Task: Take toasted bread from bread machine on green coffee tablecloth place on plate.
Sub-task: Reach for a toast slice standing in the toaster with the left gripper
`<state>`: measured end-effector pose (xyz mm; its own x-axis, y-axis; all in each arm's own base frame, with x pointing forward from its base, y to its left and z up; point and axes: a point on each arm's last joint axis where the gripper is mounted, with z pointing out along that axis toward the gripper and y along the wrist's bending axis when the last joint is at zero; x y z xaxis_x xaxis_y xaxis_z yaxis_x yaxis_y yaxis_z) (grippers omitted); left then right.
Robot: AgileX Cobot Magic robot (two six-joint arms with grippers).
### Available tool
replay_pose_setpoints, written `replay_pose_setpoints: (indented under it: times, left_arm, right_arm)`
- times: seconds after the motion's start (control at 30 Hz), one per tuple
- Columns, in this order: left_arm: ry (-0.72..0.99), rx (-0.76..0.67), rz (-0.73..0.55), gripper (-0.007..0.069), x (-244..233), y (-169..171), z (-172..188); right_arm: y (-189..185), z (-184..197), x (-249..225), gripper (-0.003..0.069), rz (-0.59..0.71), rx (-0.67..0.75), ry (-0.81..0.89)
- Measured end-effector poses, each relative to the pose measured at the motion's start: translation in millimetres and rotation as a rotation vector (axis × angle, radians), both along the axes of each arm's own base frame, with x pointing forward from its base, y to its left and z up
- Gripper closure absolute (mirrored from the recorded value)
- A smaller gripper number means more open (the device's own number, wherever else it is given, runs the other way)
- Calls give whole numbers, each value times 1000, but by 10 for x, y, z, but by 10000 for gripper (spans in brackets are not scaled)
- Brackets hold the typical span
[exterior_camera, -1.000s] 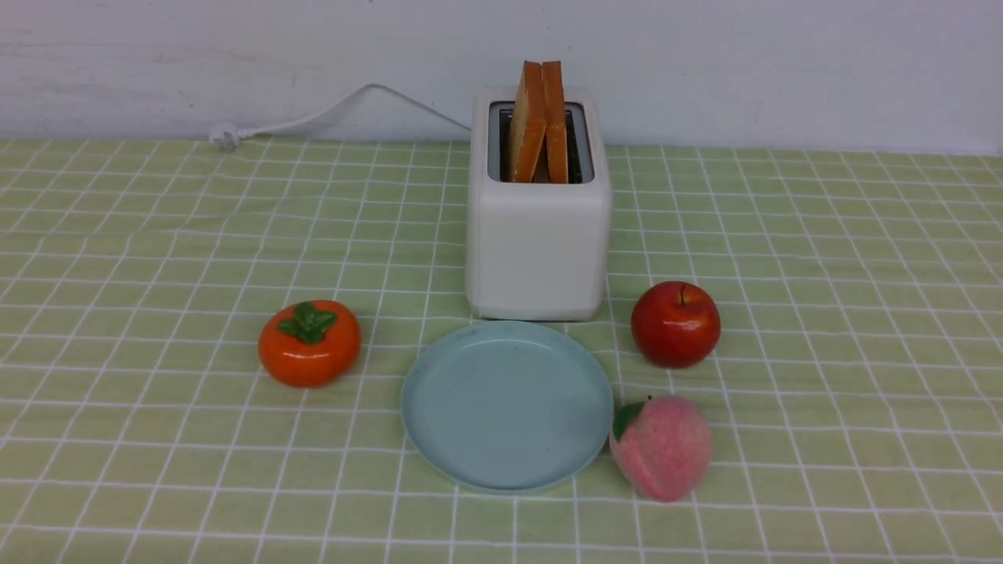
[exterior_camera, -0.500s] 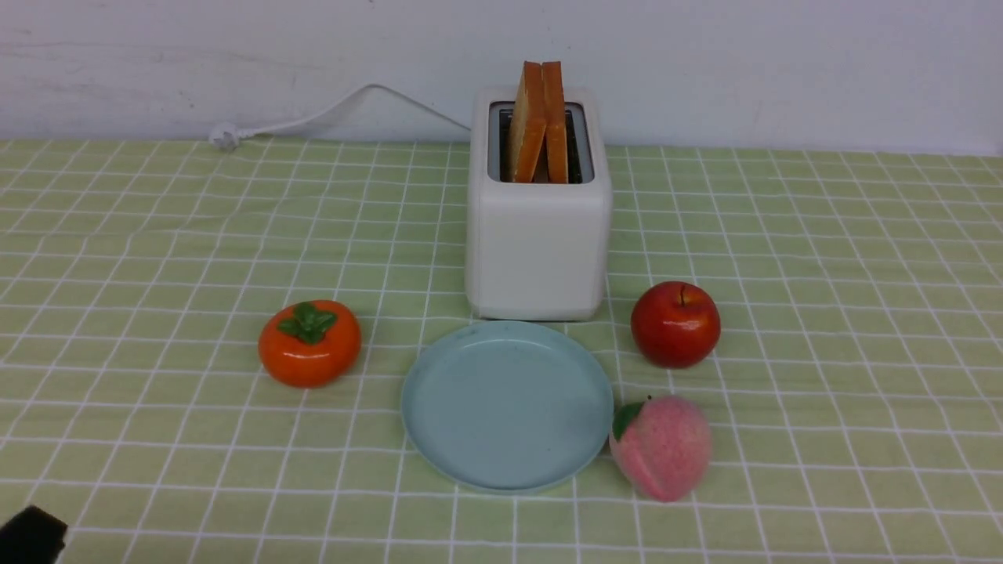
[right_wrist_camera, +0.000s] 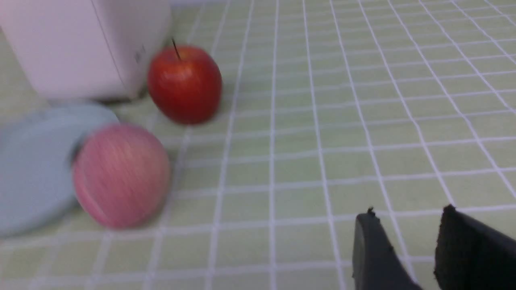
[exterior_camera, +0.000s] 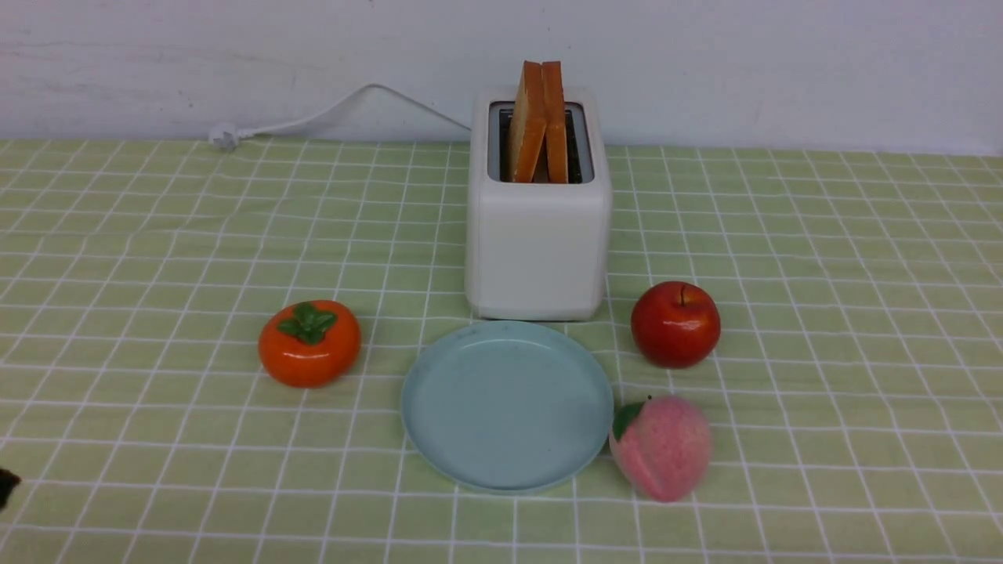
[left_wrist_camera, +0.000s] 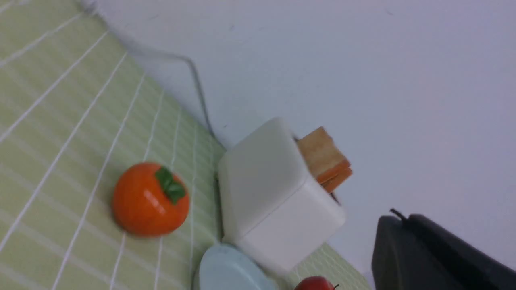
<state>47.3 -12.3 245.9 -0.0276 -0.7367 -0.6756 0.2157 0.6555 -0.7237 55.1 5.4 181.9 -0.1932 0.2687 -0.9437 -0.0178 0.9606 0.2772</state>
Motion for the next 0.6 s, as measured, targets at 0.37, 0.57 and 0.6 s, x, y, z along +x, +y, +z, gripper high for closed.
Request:
replay_pose_setpoints:
  times: [0.37, 0.57, 0.6]
  left_arm:
    - [159, 357, -39, 638, 528, -79, 491]
    - [280, 455, -117, 638, 1112, -161, 677]
    - [306, 468, -160, 638, 1283, -203, 717]
  right_arm:
    - [-5, 233, 7, 425, -39, 391, -165]
    - [129, 761, 0, 525, 99, 224, 71]
    - [159, 915, 11, 554, 147, 138, 120]
